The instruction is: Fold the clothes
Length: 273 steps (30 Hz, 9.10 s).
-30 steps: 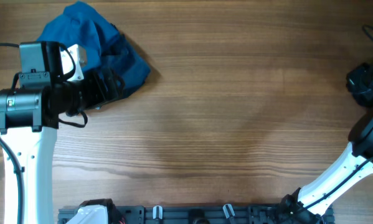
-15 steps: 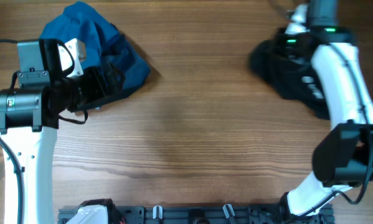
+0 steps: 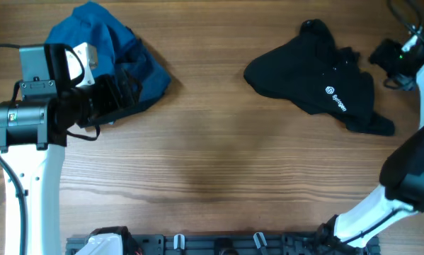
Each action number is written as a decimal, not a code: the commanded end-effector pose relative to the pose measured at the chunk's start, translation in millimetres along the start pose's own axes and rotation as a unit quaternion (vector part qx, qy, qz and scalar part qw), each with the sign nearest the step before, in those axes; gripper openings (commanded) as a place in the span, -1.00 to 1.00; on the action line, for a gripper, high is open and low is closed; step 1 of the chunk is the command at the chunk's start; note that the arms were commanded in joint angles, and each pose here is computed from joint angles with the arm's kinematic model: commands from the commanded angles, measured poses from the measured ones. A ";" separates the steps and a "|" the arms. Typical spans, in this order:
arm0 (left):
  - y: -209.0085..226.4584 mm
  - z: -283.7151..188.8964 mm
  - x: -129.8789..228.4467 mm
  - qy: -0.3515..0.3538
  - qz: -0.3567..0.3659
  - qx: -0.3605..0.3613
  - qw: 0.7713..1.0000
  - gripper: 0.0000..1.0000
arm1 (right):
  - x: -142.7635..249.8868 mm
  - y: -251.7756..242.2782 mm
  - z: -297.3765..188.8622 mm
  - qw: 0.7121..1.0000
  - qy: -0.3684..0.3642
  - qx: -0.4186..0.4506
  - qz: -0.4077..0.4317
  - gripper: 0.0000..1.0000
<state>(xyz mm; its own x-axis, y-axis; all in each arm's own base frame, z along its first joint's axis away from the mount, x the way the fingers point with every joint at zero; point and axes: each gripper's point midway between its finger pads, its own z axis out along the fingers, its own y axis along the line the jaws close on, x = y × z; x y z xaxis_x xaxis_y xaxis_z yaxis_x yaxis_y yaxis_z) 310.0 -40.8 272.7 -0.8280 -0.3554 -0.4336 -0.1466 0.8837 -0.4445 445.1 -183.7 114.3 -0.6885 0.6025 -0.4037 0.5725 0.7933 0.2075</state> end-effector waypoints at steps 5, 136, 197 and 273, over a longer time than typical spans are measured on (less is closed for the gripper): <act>-9.1 -5.4 -9.8 -0.020 0.006 0.015 1.000 1.00 | 58.4 50.6 58.7 0.977 0.123 -0.161 -0.065 -0.28; -33.1 108.8 66.4 0.184 0.125 -0.053 0.974 1.00 | 71.3 226.3 69.3 0.968 0.045 -0.136 -0.207 -0.91; -90.8 136.2 -4.3 0.077 0.043 0.116 0.989 -0.12 | 261.6 267.8 72.4 0.929 0.133 -0.199 -0.284 -0.64; -110.0 171.8 58.0 0.118 0.159 -0.007 0.980 -0.92 | 162.0 63.8 -18.2 0.978 0.194 -0.036 -0.074 0.32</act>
<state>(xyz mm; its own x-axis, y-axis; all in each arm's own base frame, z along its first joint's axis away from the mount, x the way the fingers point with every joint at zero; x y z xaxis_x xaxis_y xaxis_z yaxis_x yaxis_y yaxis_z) 348.8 -240.7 107.6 -0.9748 0.0945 -0.2021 0.1580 0.9321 -0.3259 373.0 -10.3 79.7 -0.9130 0.4034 -0.0604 0.3695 0.8807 0.2964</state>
